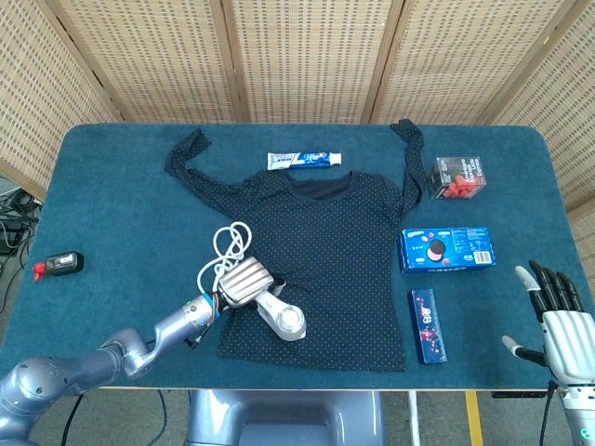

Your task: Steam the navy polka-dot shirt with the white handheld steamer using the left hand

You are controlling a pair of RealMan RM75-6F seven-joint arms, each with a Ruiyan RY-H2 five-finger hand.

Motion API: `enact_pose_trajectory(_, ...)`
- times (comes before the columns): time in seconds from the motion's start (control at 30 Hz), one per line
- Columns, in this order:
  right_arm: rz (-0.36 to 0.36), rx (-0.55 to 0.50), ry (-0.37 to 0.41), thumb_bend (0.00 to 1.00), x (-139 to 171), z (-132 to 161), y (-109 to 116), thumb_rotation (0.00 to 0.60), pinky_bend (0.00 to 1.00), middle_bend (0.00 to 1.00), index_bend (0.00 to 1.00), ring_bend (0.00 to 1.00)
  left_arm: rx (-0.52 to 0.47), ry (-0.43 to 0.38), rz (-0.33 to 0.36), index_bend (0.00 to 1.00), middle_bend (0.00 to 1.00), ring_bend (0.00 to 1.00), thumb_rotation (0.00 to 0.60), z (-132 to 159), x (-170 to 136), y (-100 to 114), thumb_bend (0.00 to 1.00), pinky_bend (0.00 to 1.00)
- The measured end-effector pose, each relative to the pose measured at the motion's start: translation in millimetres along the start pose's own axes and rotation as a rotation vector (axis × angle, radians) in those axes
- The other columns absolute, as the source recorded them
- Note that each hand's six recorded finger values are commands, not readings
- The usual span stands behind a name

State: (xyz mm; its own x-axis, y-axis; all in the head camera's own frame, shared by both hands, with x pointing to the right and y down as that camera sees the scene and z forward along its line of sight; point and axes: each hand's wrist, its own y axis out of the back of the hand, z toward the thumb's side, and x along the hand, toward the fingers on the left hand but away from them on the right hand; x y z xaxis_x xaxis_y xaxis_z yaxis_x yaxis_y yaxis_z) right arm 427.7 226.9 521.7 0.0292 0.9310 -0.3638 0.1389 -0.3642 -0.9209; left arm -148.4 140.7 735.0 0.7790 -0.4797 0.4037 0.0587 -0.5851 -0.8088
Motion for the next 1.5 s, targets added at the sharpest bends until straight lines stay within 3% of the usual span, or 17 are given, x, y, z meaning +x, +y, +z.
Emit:
enact_pose_trajectory(0.23,0.005,0.0,0.005,0.0,0,2,-1,0.6,0.0,0.0,0.0,0.0,0.007,0.031,0.011,1.0,0.83,0.73,0.6,-17,-10,8,0.53,0.83)
enact_pose_trajectory(0.9,-0.002,-0.005,0.016,0.0,3,4,2,0.6,0.0,0.0,0.0,0.0,-0.056,-0.084,-0.066,1.0,0.83,0.73,0.6,24,-28,3,0.53,0.82)
enact_pose_trajectory(1.13,-0.003,-0.006,0.019,0.0,4,5,2,0.6,0.0,0.0,0.0,0.0,-0.024,-0.061,-0.07,1.0,0.83,0.73,0.6,15,-29,3,0.53,0.82)
enact_pose_trajectory(1.5,-0.005,-0.005,0.029,0.0,5,8,3,0.6,0.0,0.0,0.0,0.0,0.007,0.067,-0.052,1.0,0.83,0.73,0.6,-28,-42,8,0.53,0.83)
